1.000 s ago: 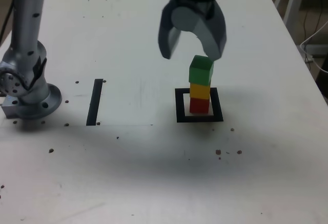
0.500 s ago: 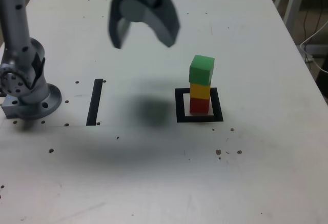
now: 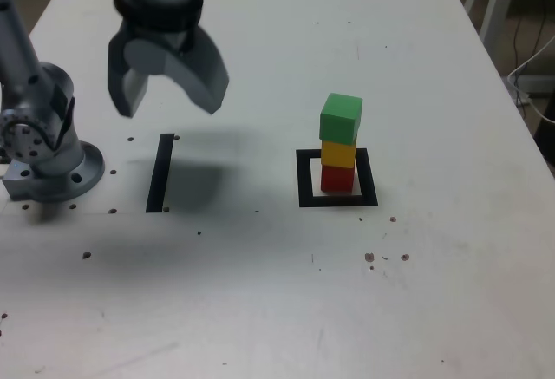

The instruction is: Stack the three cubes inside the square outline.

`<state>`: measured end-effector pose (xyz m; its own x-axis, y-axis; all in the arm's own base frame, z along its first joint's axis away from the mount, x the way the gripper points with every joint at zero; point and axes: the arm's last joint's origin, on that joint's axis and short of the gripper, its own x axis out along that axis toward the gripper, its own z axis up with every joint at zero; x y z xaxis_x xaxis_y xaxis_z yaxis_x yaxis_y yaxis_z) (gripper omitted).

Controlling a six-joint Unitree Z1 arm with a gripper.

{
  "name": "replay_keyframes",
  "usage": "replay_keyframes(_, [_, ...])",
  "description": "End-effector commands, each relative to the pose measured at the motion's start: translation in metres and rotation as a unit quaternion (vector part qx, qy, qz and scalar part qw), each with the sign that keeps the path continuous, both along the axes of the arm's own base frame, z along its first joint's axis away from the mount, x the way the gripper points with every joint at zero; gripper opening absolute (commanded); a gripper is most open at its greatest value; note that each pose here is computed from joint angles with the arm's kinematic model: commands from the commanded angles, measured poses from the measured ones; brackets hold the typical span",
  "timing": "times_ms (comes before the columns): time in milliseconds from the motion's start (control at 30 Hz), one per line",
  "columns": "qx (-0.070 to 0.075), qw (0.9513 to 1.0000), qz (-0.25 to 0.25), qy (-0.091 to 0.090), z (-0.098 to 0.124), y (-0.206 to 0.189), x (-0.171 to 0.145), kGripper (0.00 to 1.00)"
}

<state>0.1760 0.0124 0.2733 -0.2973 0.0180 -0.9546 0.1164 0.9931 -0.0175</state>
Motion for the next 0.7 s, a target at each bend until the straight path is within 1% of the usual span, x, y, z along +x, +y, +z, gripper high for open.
replay_keyframes(0, [-0.006, 1.0000, 0.006, -0.003, -0.010, 0.000, -0.005, 1.00])
replay_keyframes(100, [-0.012, 0.9999, 0.011, 0.000, -0.024, -0.002, -0.011, 1.00])
replay_keyframes(267, [-0.014, 0.9998, 0.017, 0.004, -0.039, -0.003, -0.019, 1.00])
replay_keyframes(667, [-0.016, 0.9997, 0.019, 0.002, -0.045, -0.003, -0.022, 1.00])
